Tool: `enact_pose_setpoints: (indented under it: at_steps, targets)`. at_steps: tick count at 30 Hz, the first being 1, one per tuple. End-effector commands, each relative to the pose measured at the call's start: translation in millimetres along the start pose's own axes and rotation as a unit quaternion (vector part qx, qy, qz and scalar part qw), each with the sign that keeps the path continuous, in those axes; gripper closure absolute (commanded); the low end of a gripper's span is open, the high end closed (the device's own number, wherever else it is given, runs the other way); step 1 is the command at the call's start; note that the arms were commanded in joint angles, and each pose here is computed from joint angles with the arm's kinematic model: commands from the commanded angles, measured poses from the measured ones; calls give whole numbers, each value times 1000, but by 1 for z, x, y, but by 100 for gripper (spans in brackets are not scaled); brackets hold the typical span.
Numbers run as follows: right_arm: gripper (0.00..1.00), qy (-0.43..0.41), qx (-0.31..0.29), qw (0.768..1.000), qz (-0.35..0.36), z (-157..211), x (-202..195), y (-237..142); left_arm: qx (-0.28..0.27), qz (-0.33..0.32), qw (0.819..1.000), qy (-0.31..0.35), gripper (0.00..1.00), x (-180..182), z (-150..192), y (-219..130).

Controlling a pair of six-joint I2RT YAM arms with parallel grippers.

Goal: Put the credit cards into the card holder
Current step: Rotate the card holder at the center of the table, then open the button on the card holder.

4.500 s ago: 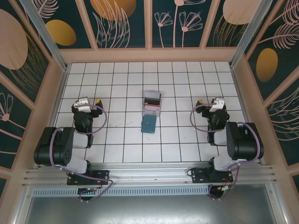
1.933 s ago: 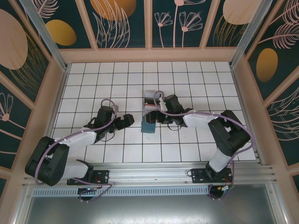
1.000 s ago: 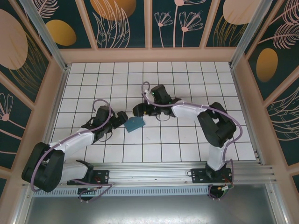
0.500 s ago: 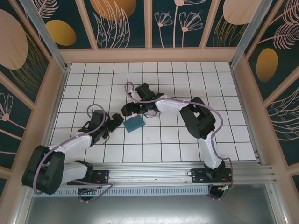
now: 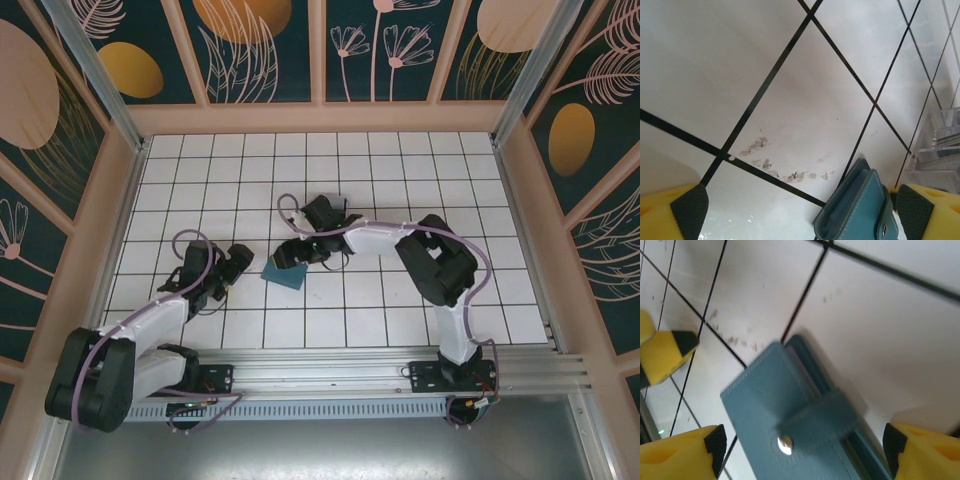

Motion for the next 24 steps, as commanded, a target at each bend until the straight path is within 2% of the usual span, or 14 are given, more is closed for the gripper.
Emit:
enact_pose_setpoints:
  at_steps: [1, 5, 8, 9, 12, 15, 24]
  targets:
    - [15, 36, 32, 999, 0, 30, 0, -15, 80, 41, 996, 11, 3, -9, 17, 18]
    - [15, 42, 41, 998, -5, 50, 8, -16, 103, 47, 993, 31, 7, -18, 21, 30]
    - [20, 40, 25, 999, 2, 44, 9, -7, 119, 49, 991, 45, 10, -28, 27, 38]
    - [24, 38, 18, 999, 15, 38, 9, -4, 124, 49, 990, 47, 14, -30, 29, 40]
    - [29, 4, -15, 995, 101, 19, 5, 1, 139, 58, 987, 51, 38, -36, 34, 44]
    - [29, -32, -28, 985, 165, 10, 1, 4, 128, 41, 990, 50, 42, -31, 33, 43]
    - [36, -96, -12, 979, 181, 15, 12, 12, 136, 47, 987, 67, 41, -45, 29, 44]
Point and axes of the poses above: each hand's point on the last joint's axis, 136 mm out from that joint toward the fingers, its own y axis out along the fingers, its own x axis along the line the jaws close on, z = x × y, the point moved 6 cm from there along -y, back along the fingers, and after that the axes turned 6 degrees about y, right-handed, at the moved point
